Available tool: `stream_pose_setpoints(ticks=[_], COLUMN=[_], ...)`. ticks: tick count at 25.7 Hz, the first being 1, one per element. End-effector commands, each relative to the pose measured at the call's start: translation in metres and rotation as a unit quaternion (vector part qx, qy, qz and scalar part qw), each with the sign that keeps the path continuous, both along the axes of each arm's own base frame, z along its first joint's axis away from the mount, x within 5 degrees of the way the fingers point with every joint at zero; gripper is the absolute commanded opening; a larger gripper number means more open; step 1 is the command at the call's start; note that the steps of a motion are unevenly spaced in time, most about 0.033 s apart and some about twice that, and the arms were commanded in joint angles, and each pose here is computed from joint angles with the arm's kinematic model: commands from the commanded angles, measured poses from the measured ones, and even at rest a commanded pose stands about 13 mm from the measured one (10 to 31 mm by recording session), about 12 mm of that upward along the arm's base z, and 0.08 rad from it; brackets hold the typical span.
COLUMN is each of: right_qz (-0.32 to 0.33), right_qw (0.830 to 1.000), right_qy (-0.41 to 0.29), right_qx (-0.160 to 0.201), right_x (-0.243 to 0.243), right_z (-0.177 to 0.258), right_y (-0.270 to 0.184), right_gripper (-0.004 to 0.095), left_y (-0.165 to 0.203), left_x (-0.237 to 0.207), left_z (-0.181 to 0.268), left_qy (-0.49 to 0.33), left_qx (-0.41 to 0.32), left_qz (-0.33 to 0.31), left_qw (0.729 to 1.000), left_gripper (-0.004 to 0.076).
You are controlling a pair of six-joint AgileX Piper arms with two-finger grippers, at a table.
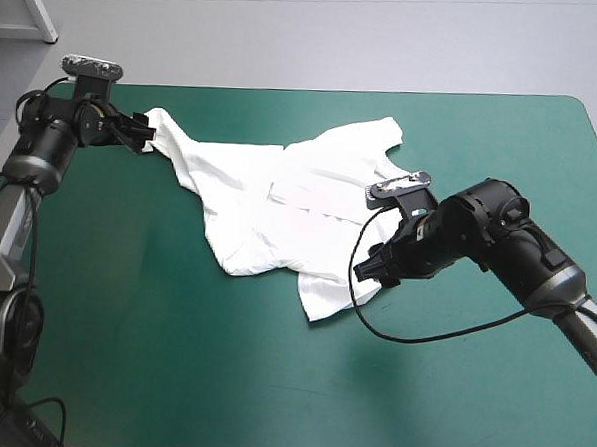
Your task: Fold the cloth
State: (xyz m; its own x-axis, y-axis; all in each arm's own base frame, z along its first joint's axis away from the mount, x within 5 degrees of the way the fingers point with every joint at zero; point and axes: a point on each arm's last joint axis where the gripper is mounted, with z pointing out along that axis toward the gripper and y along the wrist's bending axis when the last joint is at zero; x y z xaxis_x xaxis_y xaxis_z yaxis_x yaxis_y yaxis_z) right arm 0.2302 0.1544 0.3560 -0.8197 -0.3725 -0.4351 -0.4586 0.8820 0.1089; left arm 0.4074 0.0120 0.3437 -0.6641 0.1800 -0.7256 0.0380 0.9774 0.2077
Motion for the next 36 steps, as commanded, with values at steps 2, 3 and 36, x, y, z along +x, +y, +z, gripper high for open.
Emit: stream_pose_setpoints(ticks=[2,3,36], right_qz=[0.003,0.003,0.168], right_qw=[0.999,0.999,0.982], right_qy=[-0.018,-0.016,-0.001], right_qx=[0.036,0.040,-0.086], right_x=[-0.006,-0.007,0.013], right_z=[0.015,0.016,-0.098], right_y=[0.001,0.001,0.113], right_gripper=[0.0590,0.0590,0.0590], left_y=[-0.001,-0.001,-0.005], left_x=[0.039,0.049,0.126], left_z=[0.014,0.008,-0.088], left_qy=[-0.068,-0.068,-0.017], left_qx=[-0.016,-0.021,-0.033], left_qz=[0.003,0.007,-0.009], left_qw=[0.998,0.997,0.999], left_gripper=[0.0648,0.0648,0.0025])
